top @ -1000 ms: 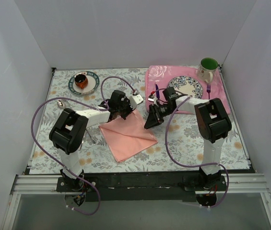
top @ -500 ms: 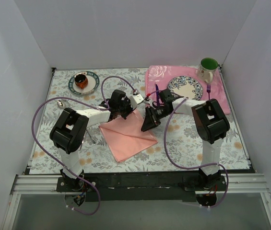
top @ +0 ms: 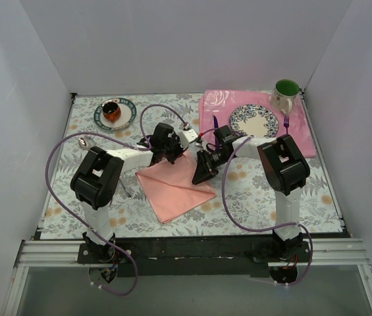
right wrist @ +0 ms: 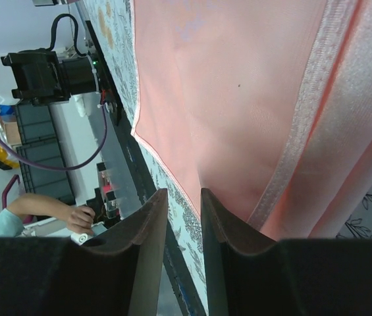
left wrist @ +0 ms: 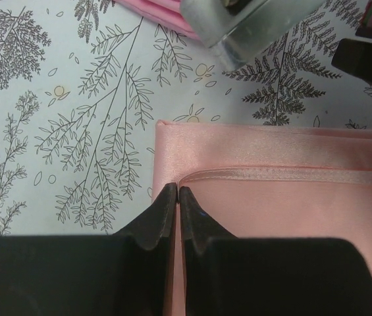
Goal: Fold the napkin into a case and place the utensils inside
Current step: Fold the top corner of the square-folded napkin into the folded napkin.
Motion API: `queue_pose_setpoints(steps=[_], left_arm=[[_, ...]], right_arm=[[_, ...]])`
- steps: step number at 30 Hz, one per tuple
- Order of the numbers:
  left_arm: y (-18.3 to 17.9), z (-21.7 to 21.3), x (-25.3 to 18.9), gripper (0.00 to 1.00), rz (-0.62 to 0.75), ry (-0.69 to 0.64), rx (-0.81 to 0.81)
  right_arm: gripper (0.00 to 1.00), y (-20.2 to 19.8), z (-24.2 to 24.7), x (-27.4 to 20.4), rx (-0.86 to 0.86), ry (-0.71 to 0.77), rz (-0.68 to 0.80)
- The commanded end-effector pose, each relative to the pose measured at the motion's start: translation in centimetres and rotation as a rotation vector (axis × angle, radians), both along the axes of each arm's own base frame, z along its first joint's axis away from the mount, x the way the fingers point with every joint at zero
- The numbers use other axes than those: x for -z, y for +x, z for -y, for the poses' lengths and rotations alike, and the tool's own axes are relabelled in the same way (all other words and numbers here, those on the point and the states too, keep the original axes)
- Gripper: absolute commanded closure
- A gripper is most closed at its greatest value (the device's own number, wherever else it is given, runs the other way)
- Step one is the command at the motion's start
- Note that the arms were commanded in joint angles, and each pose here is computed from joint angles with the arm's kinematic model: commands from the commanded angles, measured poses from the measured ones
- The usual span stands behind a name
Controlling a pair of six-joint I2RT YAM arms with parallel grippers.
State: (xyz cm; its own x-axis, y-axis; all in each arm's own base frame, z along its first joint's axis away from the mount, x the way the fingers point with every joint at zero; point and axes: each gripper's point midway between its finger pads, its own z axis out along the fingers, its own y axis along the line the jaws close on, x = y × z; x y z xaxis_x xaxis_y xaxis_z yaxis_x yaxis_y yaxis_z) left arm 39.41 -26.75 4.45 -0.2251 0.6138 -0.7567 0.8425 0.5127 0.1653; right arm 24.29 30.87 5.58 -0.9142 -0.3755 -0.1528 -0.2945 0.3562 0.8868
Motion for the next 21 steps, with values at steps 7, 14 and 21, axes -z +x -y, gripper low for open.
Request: queue_pose_setpoints(steps=[7, 14, 21], left_arm=[[1.1, 0.5, -1.3, 1.0, 0.024, -0.02, -0.013], [1.3, 0.5, -2.7, 1.0, 0.011, -0.061, -0.058], [-0.1, -1.0, -9.2, 0.7, -0.214, -0.308, -0.119]], right_arm=[[0.66, 0.3, -0.1, 0.6, -0.001, -0.017, 0.012], [0.67, -0.2, 0.5, 2.7, 0.011, -0.073, -0.023], [0.67, -0.3, 0.8, 3.7, 0.023, -0.111, -0.033]])
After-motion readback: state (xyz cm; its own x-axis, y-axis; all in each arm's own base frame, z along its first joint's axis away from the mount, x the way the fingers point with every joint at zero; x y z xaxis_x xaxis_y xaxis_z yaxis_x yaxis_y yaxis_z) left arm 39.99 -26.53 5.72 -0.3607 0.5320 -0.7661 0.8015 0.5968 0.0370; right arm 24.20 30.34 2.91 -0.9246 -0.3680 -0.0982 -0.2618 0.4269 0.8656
